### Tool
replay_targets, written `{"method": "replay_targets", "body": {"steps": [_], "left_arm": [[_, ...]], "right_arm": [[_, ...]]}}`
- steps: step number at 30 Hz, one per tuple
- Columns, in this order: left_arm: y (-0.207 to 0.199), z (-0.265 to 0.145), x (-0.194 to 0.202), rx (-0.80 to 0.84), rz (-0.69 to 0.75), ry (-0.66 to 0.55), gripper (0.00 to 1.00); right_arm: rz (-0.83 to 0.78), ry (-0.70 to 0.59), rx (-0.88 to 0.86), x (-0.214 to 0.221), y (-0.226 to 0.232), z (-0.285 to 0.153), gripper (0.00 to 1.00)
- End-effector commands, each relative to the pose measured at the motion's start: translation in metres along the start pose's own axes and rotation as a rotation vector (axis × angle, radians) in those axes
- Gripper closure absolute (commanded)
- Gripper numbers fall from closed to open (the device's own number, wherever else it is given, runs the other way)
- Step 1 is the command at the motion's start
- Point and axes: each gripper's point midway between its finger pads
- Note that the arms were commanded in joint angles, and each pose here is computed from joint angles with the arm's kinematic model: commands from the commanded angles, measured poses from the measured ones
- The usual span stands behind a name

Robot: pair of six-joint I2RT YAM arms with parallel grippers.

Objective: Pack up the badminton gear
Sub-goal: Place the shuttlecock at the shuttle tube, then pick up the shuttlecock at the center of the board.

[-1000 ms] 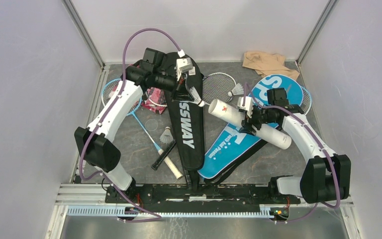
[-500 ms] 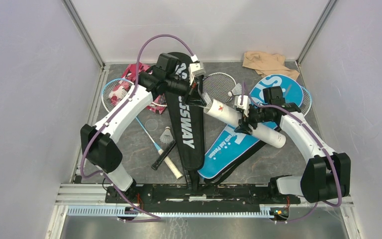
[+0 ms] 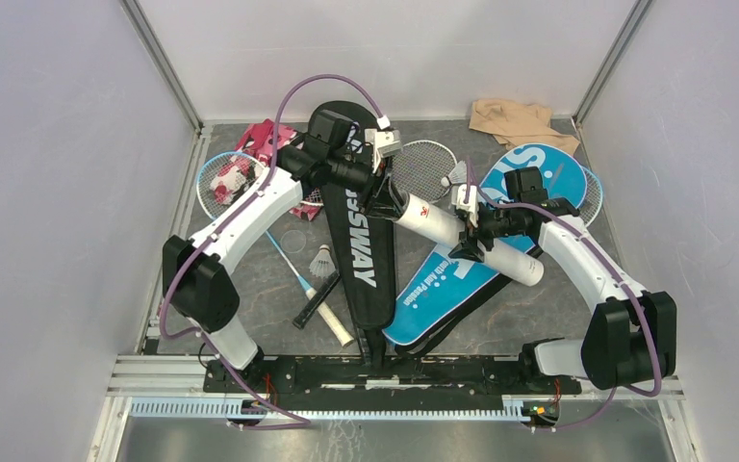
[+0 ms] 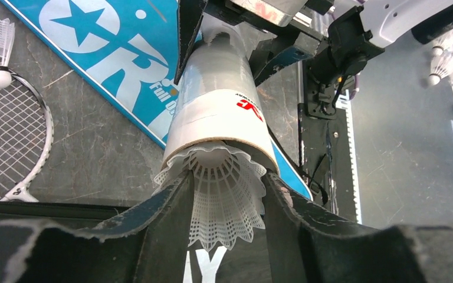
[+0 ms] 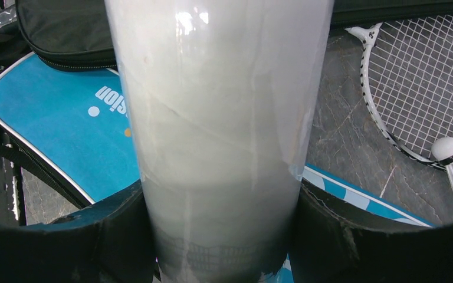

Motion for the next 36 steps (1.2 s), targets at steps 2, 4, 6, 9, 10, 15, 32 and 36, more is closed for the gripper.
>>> {"method": "replay_targets", "body": {"steps": [2, 4, 6, 9, 10, 15, 32, 36], "left_arm": [[-0.031, -0.014, 0.002, 0.042, 0.085, 0.008, 0.46], [-0.031, -0.019, 0.000, 0.016, 0.111, 0.004, 0.45], [-0.034, -0.025, -0.003, 0.004, 0.132, -0.006, 0.44], [-0.039, -0.032, -0.007, -0.008, 0.164, -0.018, 0.42], [-0.040, -0.034, -0.008, -0.010, 0.170, -0.021, 0.42], [-0.044, -0.034, -0.007, 0.014, 0.170, -0.023, 0.39], [0.030, -0.098, 0.026, -0.533, 0.221, 0.071, 0.17], [0.049, -0.132, 0.059, -0.653, 0.168, 0.113, 0.17]], "right_arm": [[-0.041, -0.006, 0.061, -0.009, -0.019, -0.007, 0.83], [-0.043, -0.002, 0.059, -0.008, -0.019, -0.006, 0.83], [-0.044, 0.002, 0.057, -0.007, -0.019, -0.006, 0.83], [-0.039, 0.003, 0.050, -0.006, -0.019, -0.005, 0.83], [-0.038, 0.002, 0.049, -0.006, -0.019, -0.005, 0.83], [-0.038, -0.008, 0.044, -0.009, -0.019, -0.006, 0.83], [0.040, 0.039, 0.214, -0.011, -0.048, -0.016, 0.81], [0.062, 0.056, 0.238, -0.005, -0.052, -0.017, 0.82]]}}
Point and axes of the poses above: each gripper's point midway between its finger pads, its own z axis out along the fingers, its own y axis along the line the jaws close on, x = y × z, and after that the axes turned 11 degrees about -z, right-handed
